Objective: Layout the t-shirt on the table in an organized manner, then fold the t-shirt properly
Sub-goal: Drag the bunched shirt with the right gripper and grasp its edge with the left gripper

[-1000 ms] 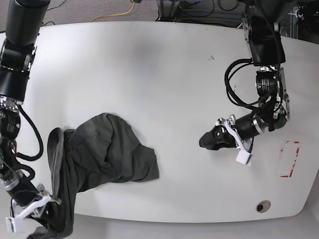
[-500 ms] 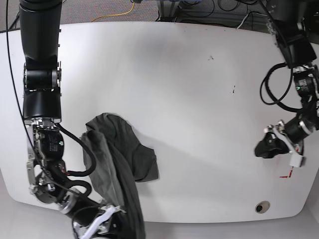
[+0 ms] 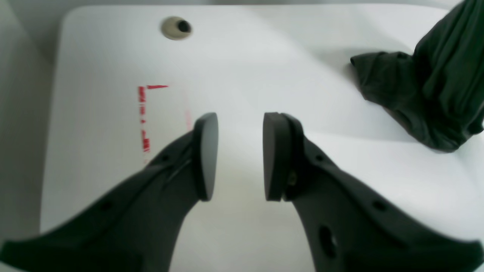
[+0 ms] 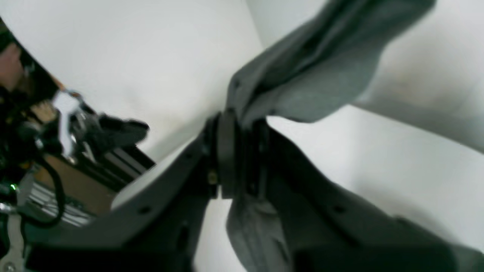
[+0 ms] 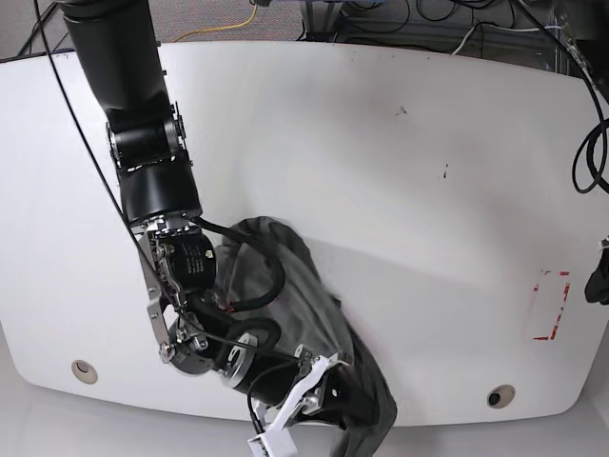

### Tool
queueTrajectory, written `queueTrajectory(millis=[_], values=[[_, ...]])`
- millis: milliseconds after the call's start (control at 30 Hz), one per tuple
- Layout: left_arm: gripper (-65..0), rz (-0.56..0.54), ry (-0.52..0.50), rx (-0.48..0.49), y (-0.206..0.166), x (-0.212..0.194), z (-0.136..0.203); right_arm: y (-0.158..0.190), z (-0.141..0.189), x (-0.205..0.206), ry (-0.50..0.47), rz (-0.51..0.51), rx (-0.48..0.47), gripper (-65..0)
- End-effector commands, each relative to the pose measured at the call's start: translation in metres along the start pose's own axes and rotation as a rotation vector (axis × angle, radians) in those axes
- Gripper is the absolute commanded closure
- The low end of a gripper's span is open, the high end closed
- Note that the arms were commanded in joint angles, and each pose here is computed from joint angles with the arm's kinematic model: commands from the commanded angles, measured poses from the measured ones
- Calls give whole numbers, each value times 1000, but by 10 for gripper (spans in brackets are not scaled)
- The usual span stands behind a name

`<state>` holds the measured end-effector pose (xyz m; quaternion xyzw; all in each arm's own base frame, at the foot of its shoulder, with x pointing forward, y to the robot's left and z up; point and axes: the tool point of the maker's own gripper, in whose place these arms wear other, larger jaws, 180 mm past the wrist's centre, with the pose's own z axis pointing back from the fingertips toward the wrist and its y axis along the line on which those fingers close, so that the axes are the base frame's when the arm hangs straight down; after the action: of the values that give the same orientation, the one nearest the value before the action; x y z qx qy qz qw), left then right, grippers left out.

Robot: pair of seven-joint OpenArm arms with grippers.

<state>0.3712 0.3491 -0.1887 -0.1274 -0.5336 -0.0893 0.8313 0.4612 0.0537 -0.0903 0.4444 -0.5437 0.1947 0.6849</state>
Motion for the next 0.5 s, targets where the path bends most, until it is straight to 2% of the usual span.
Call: queueTrajectory(millis=[0, 100, 200, 333, 467], values=[[-190, -14, -59, -13, -1, 17, 11, 0, 8, 37, -88, 39, 1, -109], [-190, 1, -61, -30, -3, 13, 13, -5, 11, 17, -48, 18, -6, -162], [-190, 7, -60, -37, -5, 11, 13, 2, 13, 3, -35, 10, 9, -243], [-190, -8, -49, -50, -13, 6, 14, 38, 10, -38, 42, 39, 85, -407], [-190, 1, -9, -91, -27, -11, 3, 40, 22, -68, 98, 42, 82, -528]])
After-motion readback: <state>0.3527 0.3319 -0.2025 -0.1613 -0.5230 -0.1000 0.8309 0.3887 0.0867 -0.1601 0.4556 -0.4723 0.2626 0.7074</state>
